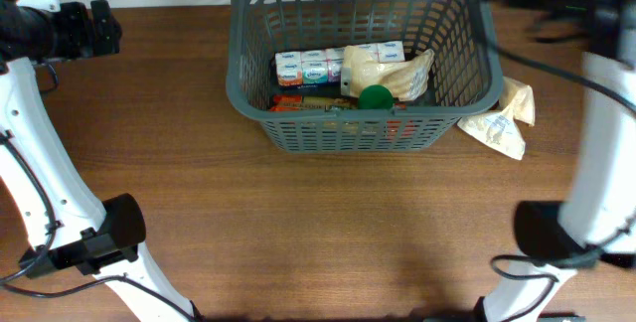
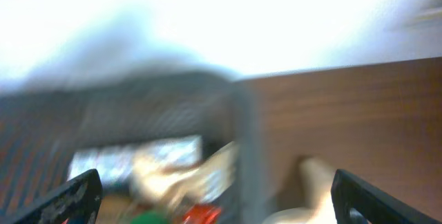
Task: Pack container
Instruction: 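Grasp the right paper bag with the right gripper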
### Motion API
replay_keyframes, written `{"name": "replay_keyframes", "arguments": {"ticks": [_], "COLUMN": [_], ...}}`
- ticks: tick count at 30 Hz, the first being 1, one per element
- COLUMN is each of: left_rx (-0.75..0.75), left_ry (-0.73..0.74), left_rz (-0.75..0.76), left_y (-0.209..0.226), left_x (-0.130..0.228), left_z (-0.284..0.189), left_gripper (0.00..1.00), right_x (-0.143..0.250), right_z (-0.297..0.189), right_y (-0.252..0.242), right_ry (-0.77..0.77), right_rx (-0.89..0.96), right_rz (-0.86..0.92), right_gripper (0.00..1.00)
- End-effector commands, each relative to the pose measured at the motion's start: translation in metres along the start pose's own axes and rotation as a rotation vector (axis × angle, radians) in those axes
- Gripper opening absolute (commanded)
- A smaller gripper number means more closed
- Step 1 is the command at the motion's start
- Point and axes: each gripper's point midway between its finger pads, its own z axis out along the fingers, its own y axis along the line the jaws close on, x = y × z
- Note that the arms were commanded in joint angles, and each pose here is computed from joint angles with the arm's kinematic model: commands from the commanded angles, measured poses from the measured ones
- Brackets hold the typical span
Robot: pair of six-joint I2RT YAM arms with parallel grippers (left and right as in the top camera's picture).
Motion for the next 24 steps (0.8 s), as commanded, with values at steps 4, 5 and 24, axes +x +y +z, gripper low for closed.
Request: {"name": "replay_keyframes", "arguments": {"ticks": [4,5,24], "left_rx": [-0.005,-0.005,-0.005], "left_ry": [-0.004,-0.004,-0.004], "left_rz": [-0.011,-0.011,-0.011], "left_y": [0.001,0.001,0.001], "left_x": [0.0,0.0,0.0], "left_z": [-0.003,-0.003,-0.003], "left_gripper": [0.99,0.99,0.99], "right_x": [0.024,0.039,0.31], "right_z": [0.019,0.032,0.212], "right_y": [-0.142,-0.158,-0.151], "right_ry": [0.102,0.155,0.814], "right_rx": [0.268,0.29,0.14], "right_rz": [0.262,0.309,0.507], "right_gripper": [0.99,0.99,0.99]}}
